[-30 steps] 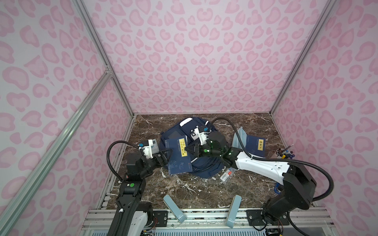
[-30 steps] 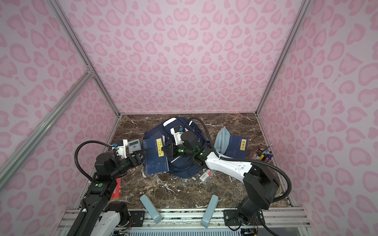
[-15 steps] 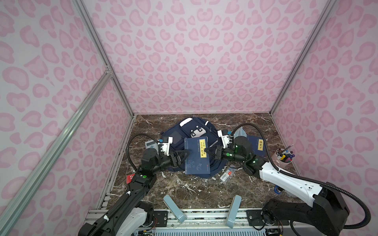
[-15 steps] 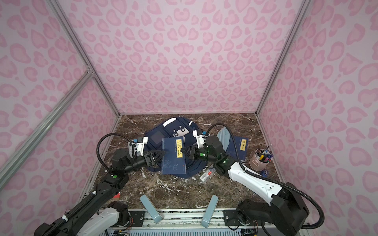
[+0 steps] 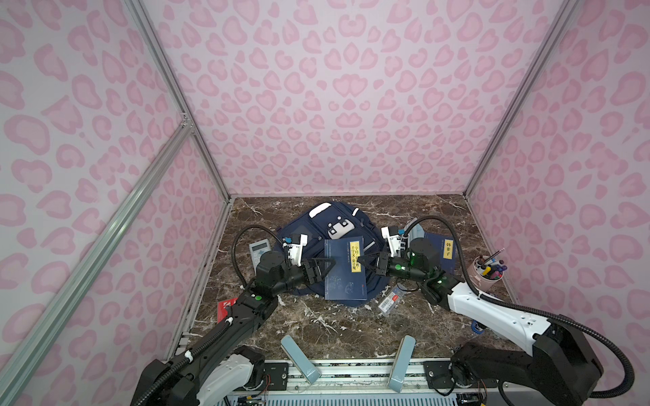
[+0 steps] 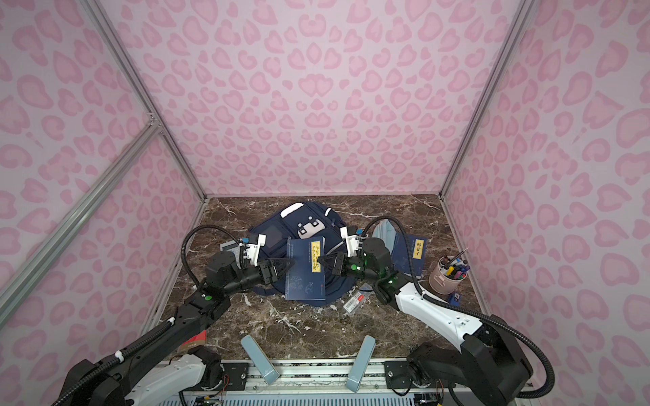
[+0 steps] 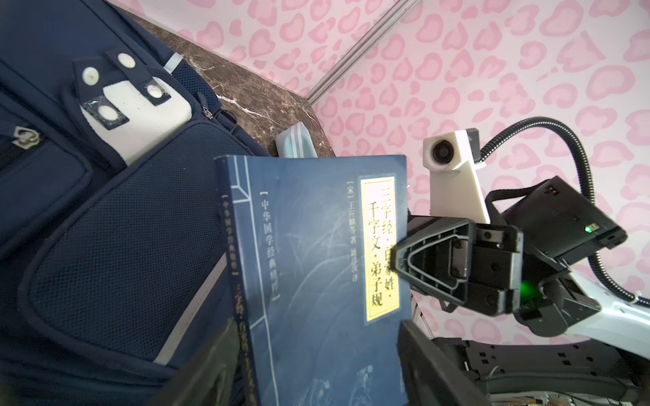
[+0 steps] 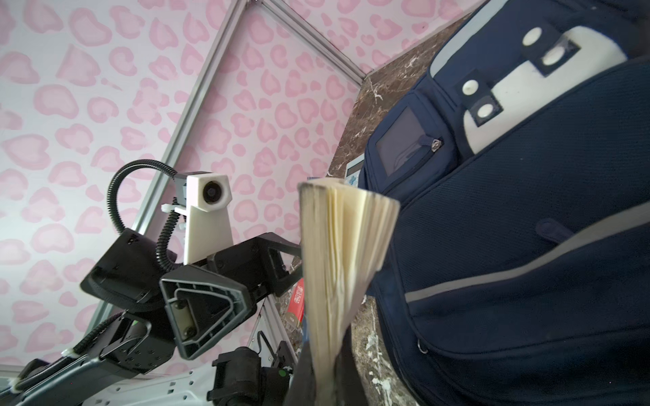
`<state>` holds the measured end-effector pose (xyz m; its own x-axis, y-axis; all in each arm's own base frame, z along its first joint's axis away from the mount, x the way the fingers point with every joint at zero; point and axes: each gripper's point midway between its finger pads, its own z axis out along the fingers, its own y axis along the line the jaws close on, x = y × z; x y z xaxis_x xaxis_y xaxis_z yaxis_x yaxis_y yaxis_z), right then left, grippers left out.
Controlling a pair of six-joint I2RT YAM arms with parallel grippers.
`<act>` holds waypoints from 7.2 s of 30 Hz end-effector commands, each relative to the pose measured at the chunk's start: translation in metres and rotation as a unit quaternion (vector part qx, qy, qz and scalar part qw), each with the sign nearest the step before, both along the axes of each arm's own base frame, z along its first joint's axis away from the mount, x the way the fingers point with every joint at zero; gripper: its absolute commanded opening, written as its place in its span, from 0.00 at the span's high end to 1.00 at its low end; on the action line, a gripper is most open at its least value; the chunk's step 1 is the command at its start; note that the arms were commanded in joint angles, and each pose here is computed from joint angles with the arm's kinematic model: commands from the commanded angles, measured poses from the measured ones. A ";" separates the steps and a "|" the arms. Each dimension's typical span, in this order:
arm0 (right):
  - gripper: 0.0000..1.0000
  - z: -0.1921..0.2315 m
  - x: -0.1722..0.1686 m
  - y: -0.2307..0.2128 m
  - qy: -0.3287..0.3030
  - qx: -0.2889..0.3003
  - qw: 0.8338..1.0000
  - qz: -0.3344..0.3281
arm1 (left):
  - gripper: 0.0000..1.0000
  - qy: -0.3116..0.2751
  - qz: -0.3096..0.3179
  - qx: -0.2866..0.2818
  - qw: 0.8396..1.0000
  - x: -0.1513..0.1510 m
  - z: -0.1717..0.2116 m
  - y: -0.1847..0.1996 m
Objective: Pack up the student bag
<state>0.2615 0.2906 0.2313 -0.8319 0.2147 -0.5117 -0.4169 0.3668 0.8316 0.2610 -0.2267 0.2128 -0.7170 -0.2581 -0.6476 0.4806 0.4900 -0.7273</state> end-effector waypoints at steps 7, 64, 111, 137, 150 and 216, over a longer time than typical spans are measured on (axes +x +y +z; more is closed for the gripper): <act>1.00 0.024 -0.011 0.007 -0.018 0.049 0.998 0.038 | 0.18 -0.028 -0.029 -0.033 0.999 -0.003 0.011 -0.009; 1.00 -0.061 0.007 -0.206 0.068 -0.085 0.951 -0.290 | 0.88 -0.062 -0.003 0.549 0.834 0.090 -0.132 -0.112; 0.38 -0.107 0.076 -0.028 0.075 -0.205 0.955 -0.203 | 0.84 -0.010 0.021 0.292 0.956 0.102 -0.028 -0.077; 0.06 -0.129 0.193 -0.356 0.204 -0.431 0.776 -0.414 | 0.09 0.058 -0.026 0.104 0.993 0.036 -0.043 -0.304; 0.48 -0.198 0.251 -0.376 0.276 -0.519 0.747 -0.312 | 0.22 0.131 -0.048 0.116 0.983 0.020 -0.137 -0.341; 1.00 -0.166 0.057 -0.298 0.245 -0.333 0.852 -0.322 | 0.39 0.138 -0.064 0.142 0.978 0.008 -0.164 -0.326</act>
